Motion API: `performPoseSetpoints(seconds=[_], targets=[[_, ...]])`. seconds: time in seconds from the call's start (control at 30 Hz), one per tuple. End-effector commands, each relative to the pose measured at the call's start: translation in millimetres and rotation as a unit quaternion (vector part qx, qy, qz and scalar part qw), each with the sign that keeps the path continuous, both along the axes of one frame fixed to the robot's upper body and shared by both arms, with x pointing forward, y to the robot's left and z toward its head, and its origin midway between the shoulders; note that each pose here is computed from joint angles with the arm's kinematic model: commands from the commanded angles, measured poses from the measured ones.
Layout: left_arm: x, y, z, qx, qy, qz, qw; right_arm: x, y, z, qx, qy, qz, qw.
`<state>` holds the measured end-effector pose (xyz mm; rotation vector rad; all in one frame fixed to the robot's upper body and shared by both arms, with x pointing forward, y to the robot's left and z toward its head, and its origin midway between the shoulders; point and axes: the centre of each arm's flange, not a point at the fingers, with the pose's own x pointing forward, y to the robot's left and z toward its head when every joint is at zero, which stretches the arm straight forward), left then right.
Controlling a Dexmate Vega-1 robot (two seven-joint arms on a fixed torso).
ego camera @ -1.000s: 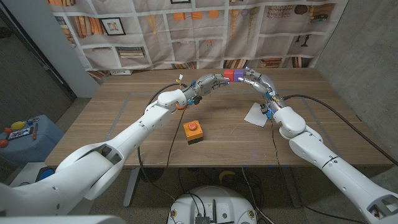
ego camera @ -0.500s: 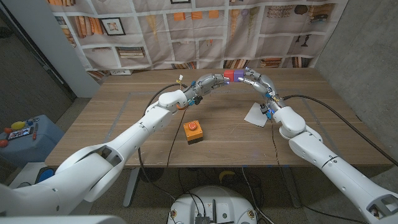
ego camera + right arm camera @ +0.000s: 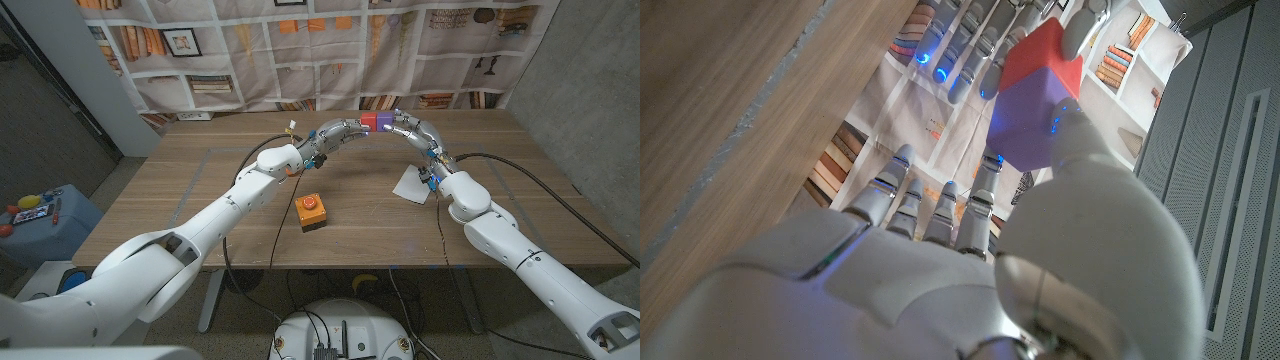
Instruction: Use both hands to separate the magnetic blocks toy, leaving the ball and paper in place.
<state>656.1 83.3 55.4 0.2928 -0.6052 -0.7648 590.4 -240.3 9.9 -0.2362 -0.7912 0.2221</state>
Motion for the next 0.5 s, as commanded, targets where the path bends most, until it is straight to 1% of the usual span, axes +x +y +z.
performPoseSetpoints(seconds=[0.03, 0.5], targets=[[1.9, -1.2, 1.0, 0.004, 0.001, 0.001, 1.000, 3.2, -1.2, -1.2, 0.005, 0.006, 0.003, 1.0000], [2.6, 1.4, 3.9, 0.012, 0.002, 0.005, 1.000, 4.4, -6.5, -2.1, 0.010, 0.008, -0.001, 0.9999]])
